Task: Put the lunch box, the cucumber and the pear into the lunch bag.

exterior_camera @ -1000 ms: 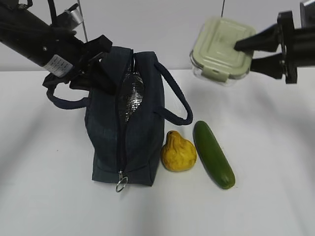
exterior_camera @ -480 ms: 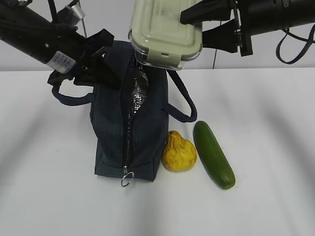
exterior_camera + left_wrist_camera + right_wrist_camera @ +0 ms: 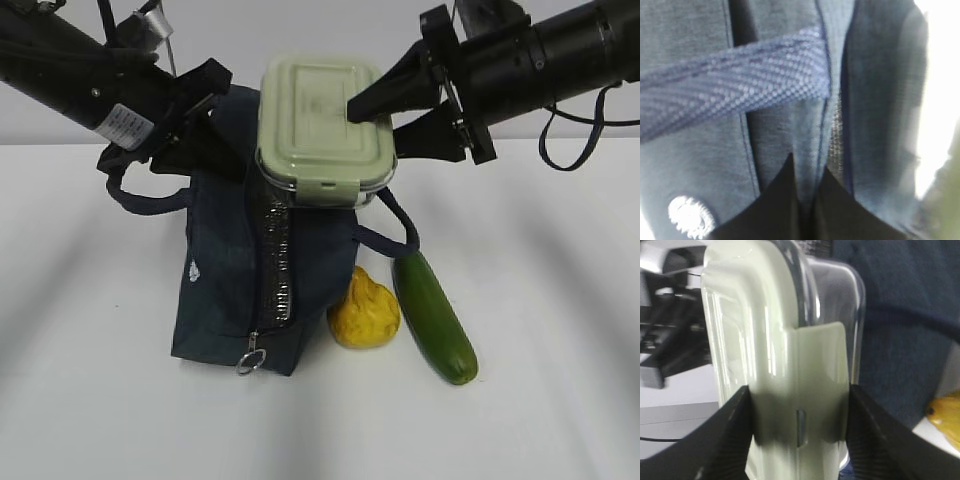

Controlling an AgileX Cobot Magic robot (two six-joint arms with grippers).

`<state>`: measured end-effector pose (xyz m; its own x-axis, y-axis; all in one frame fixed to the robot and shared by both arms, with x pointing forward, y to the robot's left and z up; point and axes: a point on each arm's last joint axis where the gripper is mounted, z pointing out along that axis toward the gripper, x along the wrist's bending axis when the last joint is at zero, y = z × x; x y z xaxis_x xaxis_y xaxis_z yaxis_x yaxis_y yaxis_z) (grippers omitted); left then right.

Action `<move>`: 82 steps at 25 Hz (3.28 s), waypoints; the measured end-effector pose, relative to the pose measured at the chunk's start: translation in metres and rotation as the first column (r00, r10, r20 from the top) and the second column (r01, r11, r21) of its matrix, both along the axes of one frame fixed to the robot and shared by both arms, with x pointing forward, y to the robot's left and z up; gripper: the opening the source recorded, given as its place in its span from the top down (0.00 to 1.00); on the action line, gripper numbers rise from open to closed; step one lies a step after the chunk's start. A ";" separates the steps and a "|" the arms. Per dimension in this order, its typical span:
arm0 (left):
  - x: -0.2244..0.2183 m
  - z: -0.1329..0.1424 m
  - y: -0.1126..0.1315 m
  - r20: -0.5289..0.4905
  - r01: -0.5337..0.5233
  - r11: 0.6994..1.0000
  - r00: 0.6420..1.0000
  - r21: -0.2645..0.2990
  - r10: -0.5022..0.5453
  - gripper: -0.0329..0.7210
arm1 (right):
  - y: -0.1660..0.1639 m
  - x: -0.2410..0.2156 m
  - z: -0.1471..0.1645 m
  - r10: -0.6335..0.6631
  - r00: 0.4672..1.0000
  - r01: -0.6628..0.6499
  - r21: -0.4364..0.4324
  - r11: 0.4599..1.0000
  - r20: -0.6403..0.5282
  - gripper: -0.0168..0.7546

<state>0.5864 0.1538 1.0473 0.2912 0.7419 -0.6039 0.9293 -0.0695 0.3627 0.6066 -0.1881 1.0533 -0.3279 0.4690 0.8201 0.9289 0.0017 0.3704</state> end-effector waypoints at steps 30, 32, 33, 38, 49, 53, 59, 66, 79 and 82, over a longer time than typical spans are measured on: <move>-0.003 0.015 -0.015 0.027 0.066 0.972 0.998 -0.224 -0.061 0.96 | 0.087 0.019 -0.034 -0.019 0.999 0.014 -0.140 0.990 -0.034 0.46; -0.003 0.015 -0.014 0.026 0.064 0.972 0.998 -0.226 -0.060 0.96 | 0.090 0.024 -0.041 -0.024 0.998 0.018 -0.128 0.992 -0.051 0.46; -0.003 0.015 -0.014 0.026 0.064 0.972 0.998 -0.226 -0.060 0.96 | 0.091 0.026 -0.042 -0.029 0.998 0.022 -0.118 0.993 -0.057 0.46; -0.003 0.015 -0.014 0.025 0.065 0.972 0.998 -0.227 -0.061 0.96 | 0.094 0.029 -0.047 -0.023 0.997 0.017 -0.074 0.997 -0.078 0.46; -0.005 0.019 -0.011 0.012 0.080 0.966 0.997 -0.245 -0.080 0.96 | 0.089 0.024 -0.046 0.082 0.995 -0.086 -0.063 0.994 -0.064 0.16; -0.005 0.017 -0.009 0.013 0.094 0.972 0.996 -0.216 -0.093 0.96 | 0.077 0.026 -0.039 0.151 0.987 -0.156 -0.117 0.981 -0.053 0.16; 0.005 0.004 0.009 0.058 0.059 0.995 0.997 -0.075 -0.055 0.96 | 0.053 0.031 -0.020 0.144 0.988 -0.152 -0.285 0.946 -0.049 0.17; 0.009 -0.002 0.023 0.077 0.040 0.999 0.996 0.031 -0.042 0.96 | 0.022 0.021 -0.005 0.065 0.997 -0.078 -0.603 0.794 -0.044 0.21; 0.010 -0.006 0.033 0.075 0.040 0.992 0.996 0.117 -0.049 0.96 | -0.005 0.010 -0.094 -0.037 0.960 -0.210 -0.803 0.558 -0.277 0.22; 0.010 -0.006 0.033 0.074 0.040 0.992 0.996 0.117 -0.049 0.96 | -0.004 0.014 -0.113 -0.043 0.955 -0.223 -0.801 0.555 -0.295 0.22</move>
